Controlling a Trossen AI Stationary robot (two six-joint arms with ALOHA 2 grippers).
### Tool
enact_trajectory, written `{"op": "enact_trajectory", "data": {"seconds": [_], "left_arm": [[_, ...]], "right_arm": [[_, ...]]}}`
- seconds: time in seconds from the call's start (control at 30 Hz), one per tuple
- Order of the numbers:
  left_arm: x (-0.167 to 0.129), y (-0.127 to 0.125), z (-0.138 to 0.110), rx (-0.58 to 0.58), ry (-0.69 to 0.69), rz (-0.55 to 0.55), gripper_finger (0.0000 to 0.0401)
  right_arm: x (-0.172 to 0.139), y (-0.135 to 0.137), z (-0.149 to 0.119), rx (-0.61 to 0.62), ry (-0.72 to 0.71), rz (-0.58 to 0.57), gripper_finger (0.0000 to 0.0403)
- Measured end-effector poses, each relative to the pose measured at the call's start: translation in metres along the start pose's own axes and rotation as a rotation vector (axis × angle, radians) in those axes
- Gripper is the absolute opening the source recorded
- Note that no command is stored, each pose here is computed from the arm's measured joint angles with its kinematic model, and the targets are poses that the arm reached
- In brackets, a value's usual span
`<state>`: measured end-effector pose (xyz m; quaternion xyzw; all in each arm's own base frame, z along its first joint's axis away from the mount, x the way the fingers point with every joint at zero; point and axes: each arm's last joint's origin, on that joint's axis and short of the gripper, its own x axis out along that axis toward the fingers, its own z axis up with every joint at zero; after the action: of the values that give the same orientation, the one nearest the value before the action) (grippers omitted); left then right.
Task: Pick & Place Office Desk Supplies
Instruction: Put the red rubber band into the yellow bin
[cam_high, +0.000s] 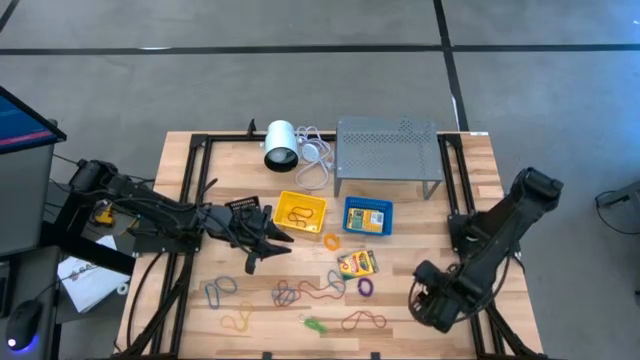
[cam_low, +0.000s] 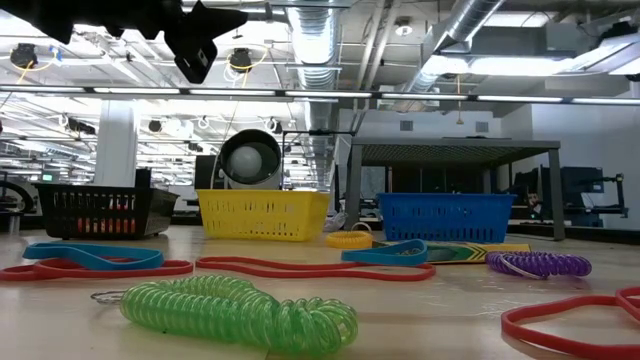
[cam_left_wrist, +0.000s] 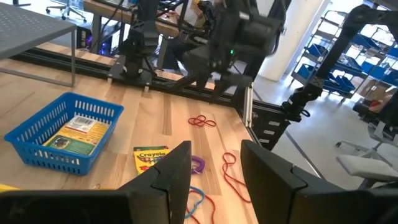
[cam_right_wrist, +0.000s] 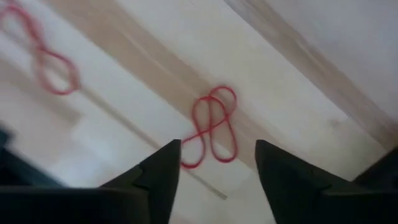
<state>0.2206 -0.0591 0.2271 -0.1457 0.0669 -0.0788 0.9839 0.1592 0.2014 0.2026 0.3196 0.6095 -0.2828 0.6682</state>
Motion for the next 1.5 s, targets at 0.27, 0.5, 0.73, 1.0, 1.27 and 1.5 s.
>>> {"op": "enact_trajectory", "data": {"seconds": [0.27, 0.5, 0.73, 1.0, 1.27, 1.5], "left_arm": [[0.0, 0.0, 0.0, 0.024, 0.001, 0.0, 0.0135], [0.0, 0.0, 0.0, 0.026, 0.001, 0.0, 0.0135], [0.0, 0.0, 0.0, 0.026, 0.0, -0.001, 0.0135], [0.0, 0.0, 0.0, 0.026, 0.001, -0.001, 0.0135], [0.0, 0.0, 0.0, 0.026, 0.001, -0.001, 0.0135], [0.0, 0.0, 0.0, 0.022, 0.0, -0.001, 0.0135]], "right_arm": [[0.037, 0.015, -0.003, 0.009, 0.044, -0.095, 0.0245], [0.056, 0.018, -0.006, -0.001, 0.037, -0.16, 0.0232], [0.069, 0.023, -0.009, -0.036, 0.048, -0.162, 0.0217], [0.072, 0.026, -0.01, -0.036, 0.058, -0.153, 0.0131], [0.073, 0.027, -0.011, -0.053, 0.044, -0.138, 0.001], [0.072, 0.027, -0.008, -0.037, -0.001, -0.129, 0.0002]]}}
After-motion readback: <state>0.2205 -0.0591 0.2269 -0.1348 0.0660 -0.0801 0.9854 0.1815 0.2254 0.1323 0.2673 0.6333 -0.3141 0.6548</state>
